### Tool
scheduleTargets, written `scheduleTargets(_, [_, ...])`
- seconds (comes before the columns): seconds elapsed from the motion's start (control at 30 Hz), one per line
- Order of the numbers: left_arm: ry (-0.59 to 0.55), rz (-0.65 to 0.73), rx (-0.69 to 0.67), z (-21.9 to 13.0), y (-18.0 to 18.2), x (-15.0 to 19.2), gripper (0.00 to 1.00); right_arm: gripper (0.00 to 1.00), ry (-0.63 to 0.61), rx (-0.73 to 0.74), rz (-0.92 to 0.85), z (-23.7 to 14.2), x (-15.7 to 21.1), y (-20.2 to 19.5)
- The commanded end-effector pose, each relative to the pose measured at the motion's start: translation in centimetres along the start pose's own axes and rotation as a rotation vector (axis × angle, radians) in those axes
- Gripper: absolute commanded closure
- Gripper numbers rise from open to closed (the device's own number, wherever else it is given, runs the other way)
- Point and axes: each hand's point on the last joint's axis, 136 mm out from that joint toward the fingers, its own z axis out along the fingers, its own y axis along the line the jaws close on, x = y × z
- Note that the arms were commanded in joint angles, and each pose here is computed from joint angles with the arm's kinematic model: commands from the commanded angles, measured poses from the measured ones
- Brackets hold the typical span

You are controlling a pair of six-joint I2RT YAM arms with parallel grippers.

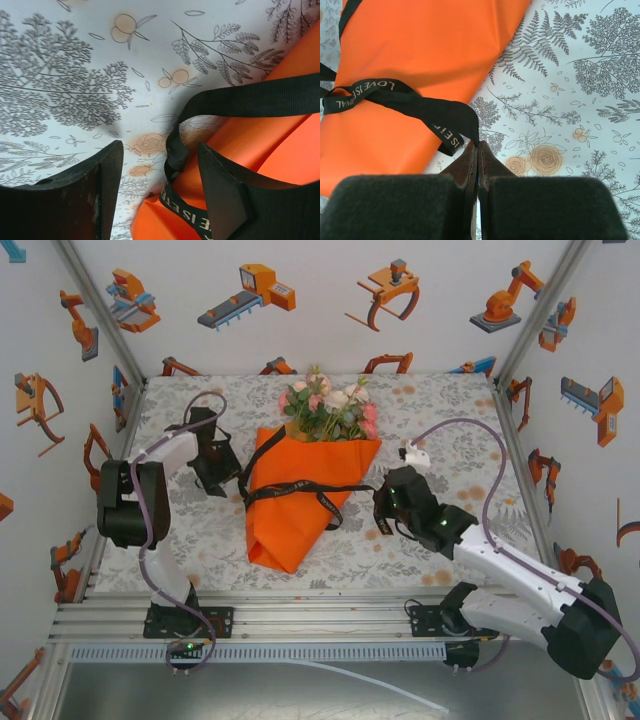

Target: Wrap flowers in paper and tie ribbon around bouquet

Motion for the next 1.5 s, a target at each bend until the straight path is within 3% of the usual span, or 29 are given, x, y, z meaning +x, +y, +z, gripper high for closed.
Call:
scheduleTargets(0.0, [0.086, -0.018, 0.045, 1.2, -1.4, 1.7, 0.46, 1.0, -0.026, -0.029, 0.036, 0.0, -1.6, 1.2])
scheduleTargets(0.2, [0.155, -0.055, 0.038, 2.4, -1.1, 2.7, 0.71, 1.0, -0.023, -0.04, 0.045, 0.3, -2.6, 1.9])
scheduleTargets(0.33, [0.143, -0.092, 0.066, 0.8, -1.3, 1.3, 0.98, 1.0, -0.032, 0.019, 0.071, 0.4, -4.0, 1.0])
scheduleTargets(0.37, [0.116, -0.1, 0.068, -0.2, -1.4, 0.2, 1.0, 1.0, -0.04, 0.061, 0.087, 0.2, -4.5, 0.2])
scheduleTargets(0.6, [-0.088, -0.235, 0.047, -6.9, 1.4, -6.7, 1.0, 1.0, -0.107, 0.357, 0.275, -2.4, -6.2, -8.0])
scheduleTargets(0.9, [-0.122, -0.349, 0.062, -6.4, 5.6, -9.0, 1.0, 1.0, -0.051, 0.518, 0.427, -3.5, -3.2, -14.6])
scheduleTargets(1.1, [-0.178, -0.455, 0.013, -6.6, 10.6, -10.9, 1.0, 1.0, 0.029, 0.737, 0.589, -6.1, 0.8, -20.7])
scheduleTargets(1.3, [-0.222, -0.58, 0.002, -7.8, 15.6, -11.7, 1.0, 1.0, -0.016, 0.914, 0.778, -10.5, 2.9, -26.8])
scheduleTargets(1.47, [-0.244, -0.612, -0.013, -8.8, 17.5, -11.8, 1.0, 1.0, -0.044, 0.977, 0.877, -12.2, 1.7, -29.9])
